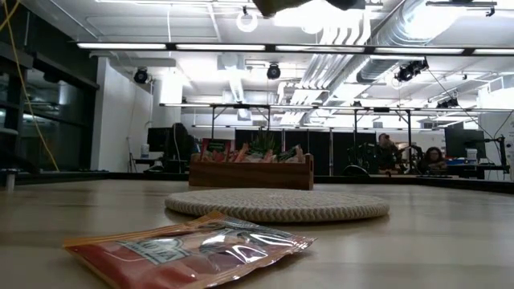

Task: Pick & Place Tea
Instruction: Put the light brown tea bag into the right section of the wooden organizer

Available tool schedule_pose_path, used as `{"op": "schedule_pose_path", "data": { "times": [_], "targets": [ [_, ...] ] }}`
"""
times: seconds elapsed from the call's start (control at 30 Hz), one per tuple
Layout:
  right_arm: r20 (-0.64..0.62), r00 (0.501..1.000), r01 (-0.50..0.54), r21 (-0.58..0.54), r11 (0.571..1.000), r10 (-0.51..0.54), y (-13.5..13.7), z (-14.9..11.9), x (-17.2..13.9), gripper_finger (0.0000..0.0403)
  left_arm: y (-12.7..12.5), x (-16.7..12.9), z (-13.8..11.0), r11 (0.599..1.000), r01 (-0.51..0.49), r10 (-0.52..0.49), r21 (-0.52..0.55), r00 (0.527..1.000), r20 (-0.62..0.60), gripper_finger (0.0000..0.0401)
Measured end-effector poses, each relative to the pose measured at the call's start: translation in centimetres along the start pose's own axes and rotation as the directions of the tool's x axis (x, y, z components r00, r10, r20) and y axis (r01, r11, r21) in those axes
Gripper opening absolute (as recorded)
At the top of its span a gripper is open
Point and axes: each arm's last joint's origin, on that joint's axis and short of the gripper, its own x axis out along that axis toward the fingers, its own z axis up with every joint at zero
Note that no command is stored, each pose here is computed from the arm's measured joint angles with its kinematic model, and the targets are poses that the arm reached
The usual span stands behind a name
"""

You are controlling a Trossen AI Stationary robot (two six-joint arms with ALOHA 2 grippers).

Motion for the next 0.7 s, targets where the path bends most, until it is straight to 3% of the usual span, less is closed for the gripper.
{"op": "schedule_pose_path", "data": {
  "times": [0.17, 0.43, 0.57, 0.7],
  "targets": [
    [0.014, 0.996, 0.092, 0.008, 0.996, -0.092, -0.1, -0.1, -1.2, 0.0000, 0.7, -0.7, -0.3, 0.994, -0.109, 0.109, -0.014, 0.994, 0.018, 0.0225],
    [0.018, 0.978, 0.209, 0.013, 0.978, -0.209, -1.1, 0.2, -3.2, 0.0000, 3.0, -6.1, -0.8, 0.951, -0.290, 0.306, -0.106, 0.934, 0.185, 0.0232],
    [0.053, 0.973, 0.223, 0.037, 0.974, -0.225, -3.1, -0.2, -5.5, 0.0000, 4.4, -8.7, -1.2, 0.929, -0.341, 0.366, -0.142, 0.902, 0.230, 0.0232],
    [0.137, 0.959, 0.234, 0.113, 0.966, -0.248, -6.4, -2.2, -8.5, 0.0000, 5.6, -10.5, -1.9, 0.903, -0.388, 0.425, -0.183, 0.869, 0.254, 0.0232]
  ]
}}
